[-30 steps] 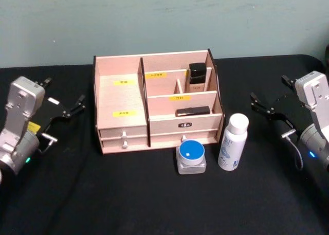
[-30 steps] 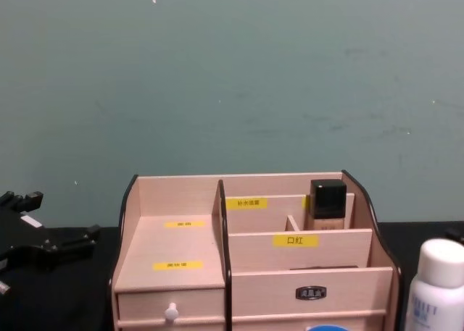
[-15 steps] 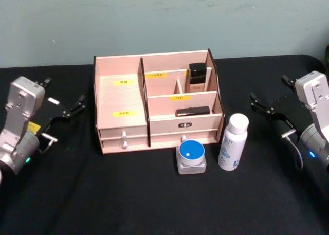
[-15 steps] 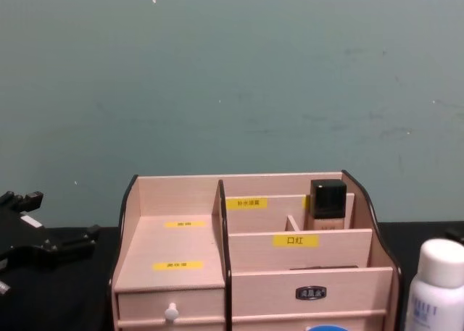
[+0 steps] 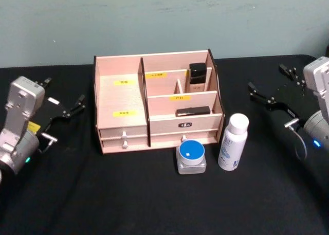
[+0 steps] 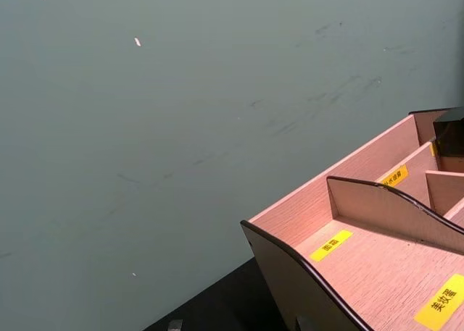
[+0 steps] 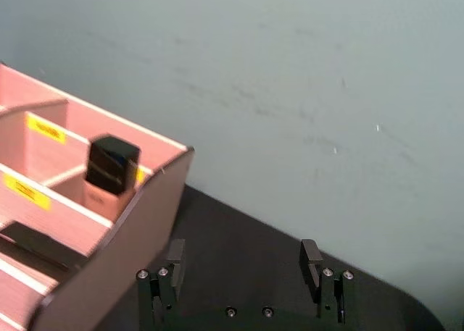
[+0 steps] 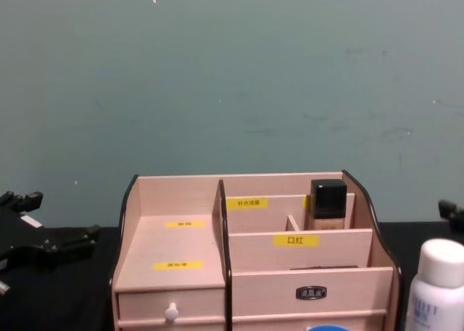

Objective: Pick up the facial cleanser and watermelon frost from the table and place them into the tiered storage box.

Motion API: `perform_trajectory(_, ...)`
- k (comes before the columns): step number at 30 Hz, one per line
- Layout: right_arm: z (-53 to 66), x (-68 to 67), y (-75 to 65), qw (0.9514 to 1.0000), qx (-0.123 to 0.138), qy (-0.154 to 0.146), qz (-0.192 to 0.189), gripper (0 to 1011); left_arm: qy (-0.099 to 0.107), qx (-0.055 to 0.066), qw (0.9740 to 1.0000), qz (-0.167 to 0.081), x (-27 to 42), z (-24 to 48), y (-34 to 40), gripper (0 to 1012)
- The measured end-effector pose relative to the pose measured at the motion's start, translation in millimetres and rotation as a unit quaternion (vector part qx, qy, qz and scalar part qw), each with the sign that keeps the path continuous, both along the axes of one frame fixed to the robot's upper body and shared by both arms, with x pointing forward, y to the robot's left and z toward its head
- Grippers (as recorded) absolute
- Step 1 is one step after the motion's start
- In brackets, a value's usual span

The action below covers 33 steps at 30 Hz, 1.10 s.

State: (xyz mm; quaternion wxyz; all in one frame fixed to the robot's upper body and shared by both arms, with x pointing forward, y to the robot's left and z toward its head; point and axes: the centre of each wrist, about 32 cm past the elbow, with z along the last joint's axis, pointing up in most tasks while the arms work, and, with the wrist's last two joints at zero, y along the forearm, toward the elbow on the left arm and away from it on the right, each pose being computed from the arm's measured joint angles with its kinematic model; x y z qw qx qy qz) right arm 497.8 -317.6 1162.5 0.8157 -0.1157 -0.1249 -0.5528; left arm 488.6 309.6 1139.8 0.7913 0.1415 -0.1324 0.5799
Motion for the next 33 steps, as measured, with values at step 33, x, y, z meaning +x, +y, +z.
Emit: perform_trajectory(33,61.3,-97.9,-6.9,0.9857,0.041,0.046,0.157,1002,0.0,0.0,1.0,0.0,0.0,0.0,0.0,1010)
